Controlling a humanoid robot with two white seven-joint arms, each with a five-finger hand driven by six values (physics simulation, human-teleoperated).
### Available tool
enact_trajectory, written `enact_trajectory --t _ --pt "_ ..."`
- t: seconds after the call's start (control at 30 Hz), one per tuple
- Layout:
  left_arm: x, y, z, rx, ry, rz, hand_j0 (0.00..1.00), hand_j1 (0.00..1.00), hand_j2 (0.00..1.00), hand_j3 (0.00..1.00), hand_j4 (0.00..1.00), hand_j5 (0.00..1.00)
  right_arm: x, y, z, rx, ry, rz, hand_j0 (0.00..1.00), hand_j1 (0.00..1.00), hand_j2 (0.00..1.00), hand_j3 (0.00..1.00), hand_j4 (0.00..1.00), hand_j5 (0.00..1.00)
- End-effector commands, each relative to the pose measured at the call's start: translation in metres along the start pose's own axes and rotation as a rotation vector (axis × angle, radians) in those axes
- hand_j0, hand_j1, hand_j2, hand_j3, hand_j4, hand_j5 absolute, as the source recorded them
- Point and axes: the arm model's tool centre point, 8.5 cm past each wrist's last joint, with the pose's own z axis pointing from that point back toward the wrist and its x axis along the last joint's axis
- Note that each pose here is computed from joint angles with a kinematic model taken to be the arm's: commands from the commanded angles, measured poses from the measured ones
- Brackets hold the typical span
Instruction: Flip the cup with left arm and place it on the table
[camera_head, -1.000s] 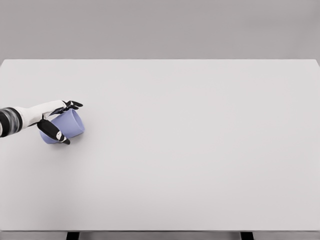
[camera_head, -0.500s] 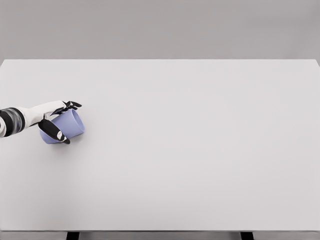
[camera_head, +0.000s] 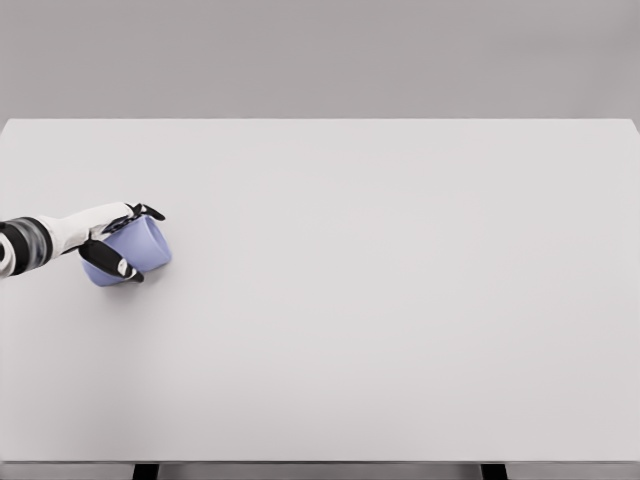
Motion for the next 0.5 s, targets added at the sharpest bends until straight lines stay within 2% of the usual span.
enact_trajectory --t 0.0,0.13,0.27,0.37,0.4,0.47 --pt "0.001 0.000 0.000 0.000 -0.002 0.004 0.61 0.61 0.61 0.61 0.61 0.61 0.000 0.000 0.000 0.000 0.001 0.000 1.00 1.00 1.00 1.00 1.00 1.00" --pt "0.002 0.002 0.001 -0.003 -0.007 0.009 0.61 0.61 0.61 0.61 0.61 0.61 0.000 0.000 0.000 0.000 0.000 0.000 1.00 1.00 1.00 1.00 1.00 1.00" --pt "0.006 0.005 0.003 -0.034 -0.042 0.082 0.63 0.63 0.63 0.63 0.63 0.63 0.000 0.000 0.000 0.000 0.000 0.000 1.00 1.00 1.00 1.00 1.00 1.00" --pt "0.011 0.011 0.008 -0.047 -0.081 0.144 0.65 0.65 0.65 0.65 0.65 0.65 -0.001 0.000 0.000 0.000 0.001 0.000 1.00 1.00 1.00 1.00 1.00 1.00" --pt "0.012 0.018 0.011 -0.031 -0.108 0.162 0.66 0.66 0.66 0.66 0.66 0.66 0.000 0.000 0.000 0.000 0.000 0.000 1.00 1.00 1.00 1.00 1.00 1.00" --pt "0.013 0.021 0.012 -0.038 -0.174 0.200 0.66 0.66 0.66 0.66 0.66 0.66 0.000 0.000 0.000 0.000 0.000 0.000 1.00 1.00 1.00 1.00 1.00 1.00"
